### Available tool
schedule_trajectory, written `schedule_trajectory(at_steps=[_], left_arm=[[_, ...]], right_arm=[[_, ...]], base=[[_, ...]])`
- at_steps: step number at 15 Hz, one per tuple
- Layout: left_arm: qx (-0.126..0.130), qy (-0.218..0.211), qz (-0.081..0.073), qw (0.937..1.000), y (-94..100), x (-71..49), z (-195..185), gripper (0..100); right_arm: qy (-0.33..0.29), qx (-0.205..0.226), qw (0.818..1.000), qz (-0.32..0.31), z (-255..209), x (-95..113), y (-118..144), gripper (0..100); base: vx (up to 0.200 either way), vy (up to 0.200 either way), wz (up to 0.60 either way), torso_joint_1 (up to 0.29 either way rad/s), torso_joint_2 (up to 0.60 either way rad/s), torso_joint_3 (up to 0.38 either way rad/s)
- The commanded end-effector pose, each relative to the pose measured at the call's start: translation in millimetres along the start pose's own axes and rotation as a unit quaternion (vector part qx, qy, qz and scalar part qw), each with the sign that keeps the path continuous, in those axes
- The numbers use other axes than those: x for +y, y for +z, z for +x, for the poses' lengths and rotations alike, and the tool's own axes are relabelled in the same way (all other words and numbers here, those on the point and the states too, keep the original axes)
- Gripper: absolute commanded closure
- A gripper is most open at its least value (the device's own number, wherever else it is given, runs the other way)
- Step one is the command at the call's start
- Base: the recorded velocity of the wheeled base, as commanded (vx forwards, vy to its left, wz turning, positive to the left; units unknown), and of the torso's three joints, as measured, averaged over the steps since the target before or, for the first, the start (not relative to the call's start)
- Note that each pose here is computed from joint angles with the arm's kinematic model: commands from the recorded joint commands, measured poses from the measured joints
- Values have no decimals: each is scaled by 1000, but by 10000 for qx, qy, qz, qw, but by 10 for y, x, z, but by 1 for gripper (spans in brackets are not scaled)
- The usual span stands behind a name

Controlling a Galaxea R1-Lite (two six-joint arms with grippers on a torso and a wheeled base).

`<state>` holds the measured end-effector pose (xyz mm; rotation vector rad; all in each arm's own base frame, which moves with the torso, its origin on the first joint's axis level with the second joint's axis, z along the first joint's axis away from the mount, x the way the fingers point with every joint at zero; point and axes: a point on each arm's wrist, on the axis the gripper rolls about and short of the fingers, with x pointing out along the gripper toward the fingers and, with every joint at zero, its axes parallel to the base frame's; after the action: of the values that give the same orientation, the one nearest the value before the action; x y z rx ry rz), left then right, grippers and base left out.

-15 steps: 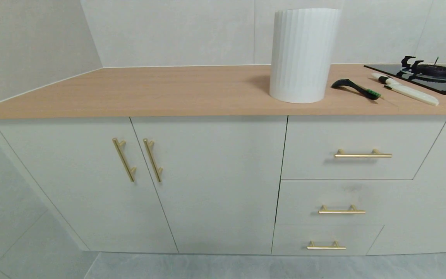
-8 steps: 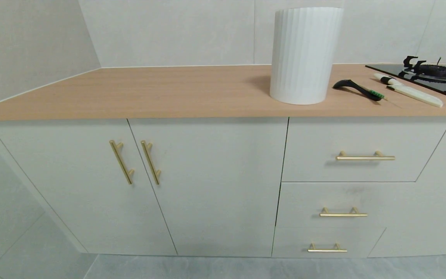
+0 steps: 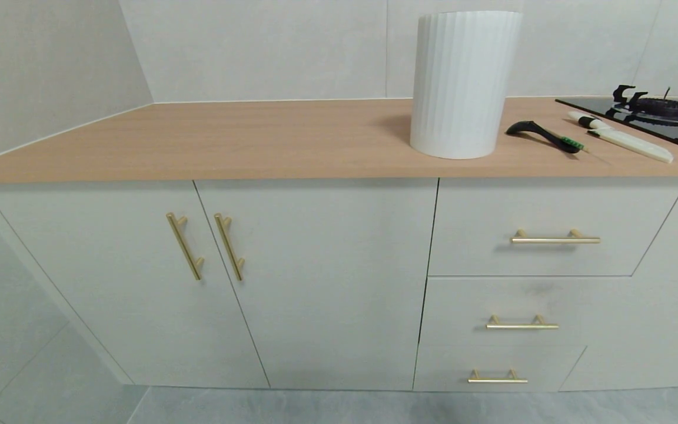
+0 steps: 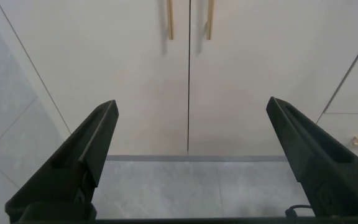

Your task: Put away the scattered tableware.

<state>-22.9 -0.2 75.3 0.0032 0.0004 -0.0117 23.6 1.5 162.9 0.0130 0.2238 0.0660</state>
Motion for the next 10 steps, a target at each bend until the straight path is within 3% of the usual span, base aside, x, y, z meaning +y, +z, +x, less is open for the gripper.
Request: schedule_trajectory(at_steps=[1, 6, 10], left_arm=[[6, 5, -1, 10000, 0, 0, 1, 0], [6, -3, -1, 10000, 0, 0, 1, 0], [6, 5, -1, 10000, 0, 0, 1, 0]], right_arm=[[122, 1682, 9857, 15, 900, -17, 362, 0], [219, 2709, 9624, 4, 1903, 6, 397, 0], [214, 3157, 9486, -10, 2430, 15, 57, 0]], base=[[0, 0, 0, 0, 0, 0], [0, 0, 0, 0, 0, 0], [0, 0, 0, 0, 0, 0]])
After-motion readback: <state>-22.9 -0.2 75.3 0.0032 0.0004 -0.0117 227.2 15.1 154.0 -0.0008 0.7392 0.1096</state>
